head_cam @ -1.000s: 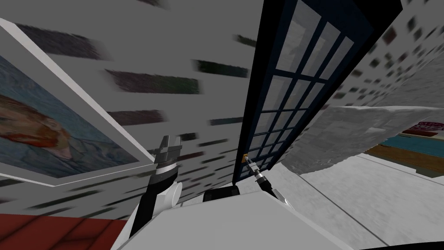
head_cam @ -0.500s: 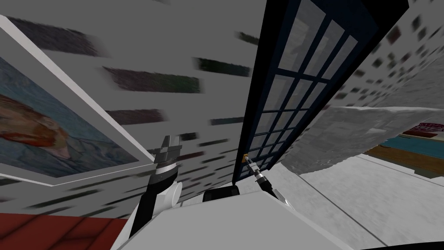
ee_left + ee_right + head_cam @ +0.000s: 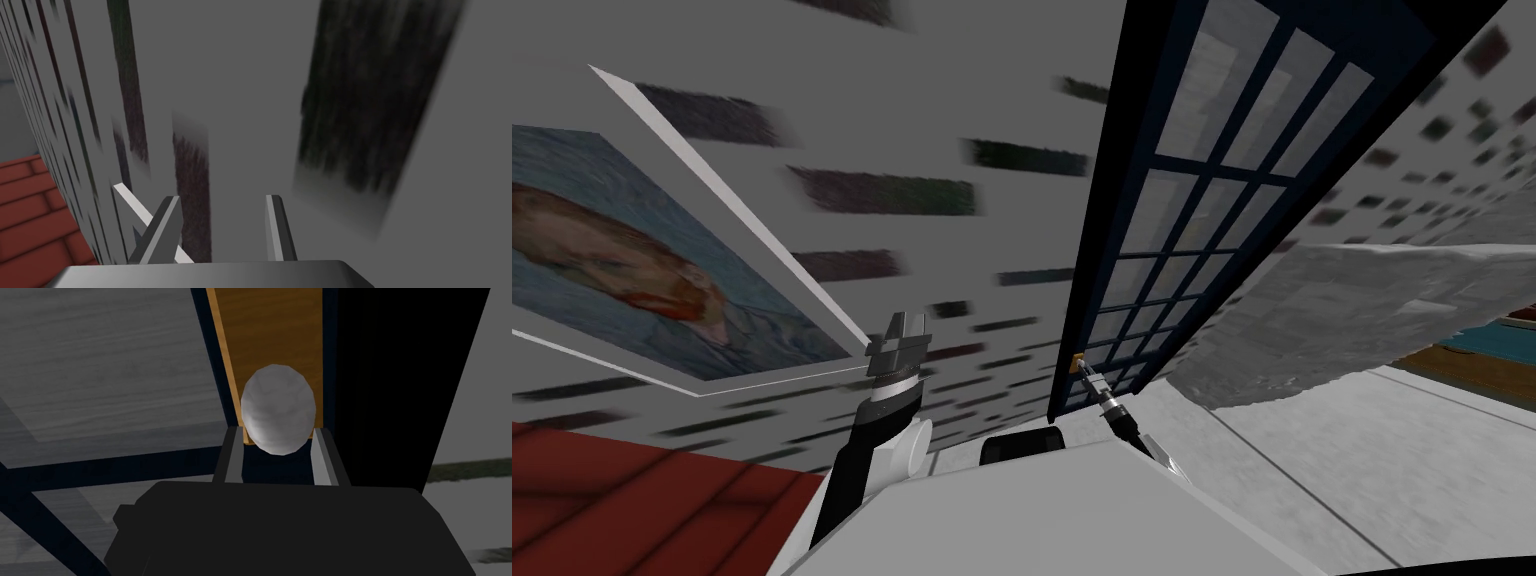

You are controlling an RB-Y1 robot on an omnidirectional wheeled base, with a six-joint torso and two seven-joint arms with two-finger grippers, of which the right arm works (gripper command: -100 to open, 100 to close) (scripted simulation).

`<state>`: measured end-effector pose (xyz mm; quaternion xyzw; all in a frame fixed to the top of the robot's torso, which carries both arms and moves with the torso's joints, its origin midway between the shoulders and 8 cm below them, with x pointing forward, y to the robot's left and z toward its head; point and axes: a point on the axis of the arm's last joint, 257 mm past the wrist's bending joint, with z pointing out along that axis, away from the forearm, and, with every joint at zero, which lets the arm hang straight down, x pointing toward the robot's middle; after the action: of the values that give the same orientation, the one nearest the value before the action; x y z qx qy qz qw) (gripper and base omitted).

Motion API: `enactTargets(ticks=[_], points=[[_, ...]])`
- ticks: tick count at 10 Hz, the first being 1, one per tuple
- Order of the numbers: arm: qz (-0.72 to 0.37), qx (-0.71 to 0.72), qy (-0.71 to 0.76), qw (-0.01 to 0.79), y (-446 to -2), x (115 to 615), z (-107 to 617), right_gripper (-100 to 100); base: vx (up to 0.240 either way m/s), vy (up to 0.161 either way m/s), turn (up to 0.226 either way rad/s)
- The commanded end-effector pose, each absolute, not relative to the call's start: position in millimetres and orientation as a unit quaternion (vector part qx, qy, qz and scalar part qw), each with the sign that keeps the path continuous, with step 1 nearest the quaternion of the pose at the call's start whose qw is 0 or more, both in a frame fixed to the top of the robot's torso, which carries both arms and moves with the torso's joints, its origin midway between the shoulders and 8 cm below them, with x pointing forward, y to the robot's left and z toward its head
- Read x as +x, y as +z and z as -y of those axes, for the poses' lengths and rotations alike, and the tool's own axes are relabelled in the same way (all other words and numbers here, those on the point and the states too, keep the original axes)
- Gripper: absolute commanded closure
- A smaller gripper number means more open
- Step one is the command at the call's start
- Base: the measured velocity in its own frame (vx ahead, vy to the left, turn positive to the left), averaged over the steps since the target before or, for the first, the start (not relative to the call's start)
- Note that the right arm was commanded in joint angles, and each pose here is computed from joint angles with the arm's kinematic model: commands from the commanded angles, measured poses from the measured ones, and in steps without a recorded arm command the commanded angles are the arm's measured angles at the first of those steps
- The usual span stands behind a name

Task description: Pull the door open

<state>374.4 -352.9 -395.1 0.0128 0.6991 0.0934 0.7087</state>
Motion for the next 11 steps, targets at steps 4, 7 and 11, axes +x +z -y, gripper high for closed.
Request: enactTargets(ticks=[4,7,11], points=[[-0.699,0.03,0.104,0.707,-396,369,357,-100,-0.062,-0.025,0.039],[-0.702,-0.001,0.082,0.707,-397,359,359,-100,-0.086,0.023,-0.098],[-0.705,-0.044,0.052,0.706,-400,346,361,-100,-0.095,0.033,-0.076]])
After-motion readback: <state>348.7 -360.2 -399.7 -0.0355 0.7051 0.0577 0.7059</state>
